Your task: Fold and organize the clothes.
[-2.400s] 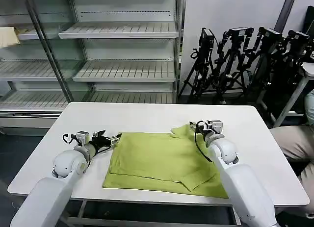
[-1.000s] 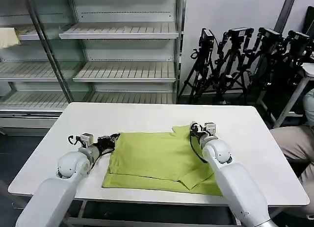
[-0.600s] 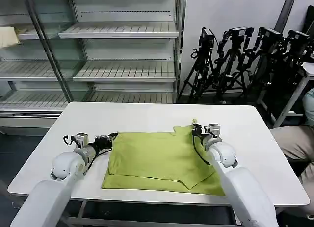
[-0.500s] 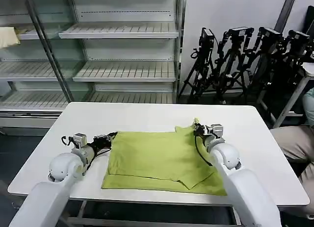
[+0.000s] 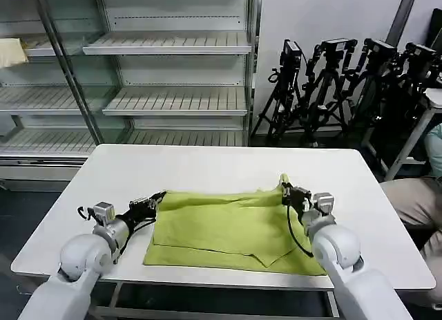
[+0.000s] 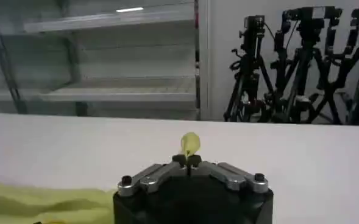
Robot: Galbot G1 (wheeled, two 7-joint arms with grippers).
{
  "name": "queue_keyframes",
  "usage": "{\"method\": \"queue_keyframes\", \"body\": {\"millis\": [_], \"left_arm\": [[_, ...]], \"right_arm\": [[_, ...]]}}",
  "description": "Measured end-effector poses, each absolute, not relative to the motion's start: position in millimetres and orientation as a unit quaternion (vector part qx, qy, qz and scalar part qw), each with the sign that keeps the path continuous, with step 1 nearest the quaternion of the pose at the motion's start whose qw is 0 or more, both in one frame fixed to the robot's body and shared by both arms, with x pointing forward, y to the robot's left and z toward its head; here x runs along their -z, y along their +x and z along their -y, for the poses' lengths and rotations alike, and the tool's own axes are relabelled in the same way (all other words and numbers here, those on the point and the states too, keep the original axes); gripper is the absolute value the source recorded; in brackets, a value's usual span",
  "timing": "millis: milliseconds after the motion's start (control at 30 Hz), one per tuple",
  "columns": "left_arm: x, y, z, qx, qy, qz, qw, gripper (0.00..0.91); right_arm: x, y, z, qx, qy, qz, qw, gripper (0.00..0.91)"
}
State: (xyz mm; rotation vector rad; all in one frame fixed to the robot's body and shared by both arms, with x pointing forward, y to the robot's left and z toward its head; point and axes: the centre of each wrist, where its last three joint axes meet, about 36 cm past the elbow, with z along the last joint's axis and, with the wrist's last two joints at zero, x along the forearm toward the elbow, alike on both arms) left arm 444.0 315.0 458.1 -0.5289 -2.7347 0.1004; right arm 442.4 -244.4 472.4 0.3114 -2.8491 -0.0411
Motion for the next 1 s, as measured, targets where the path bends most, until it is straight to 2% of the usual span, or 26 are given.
{"method": "queue_keyframes", "body": {"millis": [467,1000], "left_arm": [[-448,400,-305,-0.054,-0.185,0.966,0.172,0.01],[-446,382,-306,-0.045,-0.182,0.967,0.171,0.01]], "right_arm": [[-470,396,247,0.008,0.098,0.988,0.118,0.0],[-467,376,249,-0.016,0.092,0.989,0.117,0.0]]}}
